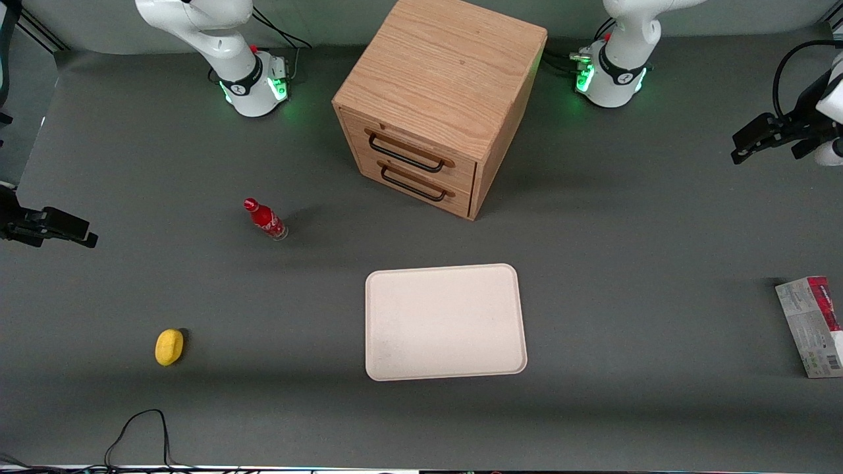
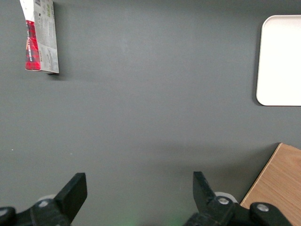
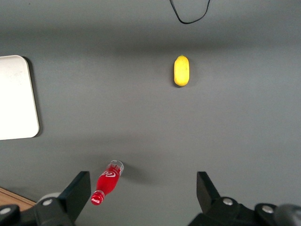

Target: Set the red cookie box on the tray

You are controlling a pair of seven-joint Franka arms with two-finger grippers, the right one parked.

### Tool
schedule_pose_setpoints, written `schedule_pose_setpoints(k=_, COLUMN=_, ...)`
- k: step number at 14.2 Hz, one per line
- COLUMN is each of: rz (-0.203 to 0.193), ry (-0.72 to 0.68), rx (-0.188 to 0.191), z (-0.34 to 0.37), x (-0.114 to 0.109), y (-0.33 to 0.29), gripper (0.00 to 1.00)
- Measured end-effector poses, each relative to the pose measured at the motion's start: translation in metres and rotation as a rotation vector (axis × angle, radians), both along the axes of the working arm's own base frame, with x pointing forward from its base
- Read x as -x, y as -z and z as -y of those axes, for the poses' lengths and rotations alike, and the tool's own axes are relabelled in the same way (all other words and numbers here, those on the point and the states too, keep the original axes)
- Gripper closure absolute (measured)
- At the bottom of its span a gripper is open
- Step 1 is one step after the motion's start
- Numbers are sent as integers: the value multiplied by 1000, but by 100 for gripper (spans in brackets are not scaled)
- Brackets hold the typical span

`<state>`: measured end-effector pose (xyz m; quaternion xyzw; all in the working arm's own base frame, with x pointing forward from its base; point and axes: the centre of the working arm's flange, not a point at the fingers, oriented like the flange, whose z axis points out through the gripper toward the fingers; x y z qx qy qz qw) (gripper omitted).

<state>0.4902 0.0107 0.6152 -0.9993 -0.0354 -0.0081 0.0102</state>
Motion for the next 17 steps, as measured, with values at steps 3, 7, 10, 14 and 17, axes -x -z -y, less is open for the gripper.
schedule_pose_setpoints(k=3, rz=-6, ry=-3, rx=-2, z=-2, x=0, y=4, gripper=0)
schedule_pose_setpoints(k=7, rz=-34, ry=-35, rx=-48, z=-30, x=-12, y=25, gripper=0)
schedule_pose_setpoints(k=10, rz=-52, ry=-58, rx=-66, z=-95, x=-42, y=60, gripper=0)
schedule_pose_setpoints(k=14, rz=-68, ry=48, rx=-88, z=-223, x=-111, y=123, gripper=0)
schedule_pose_setpoints(k=17, rz=-10, ry=117, rx=-96, z=-282, x=-149, y=196, gripper=0)
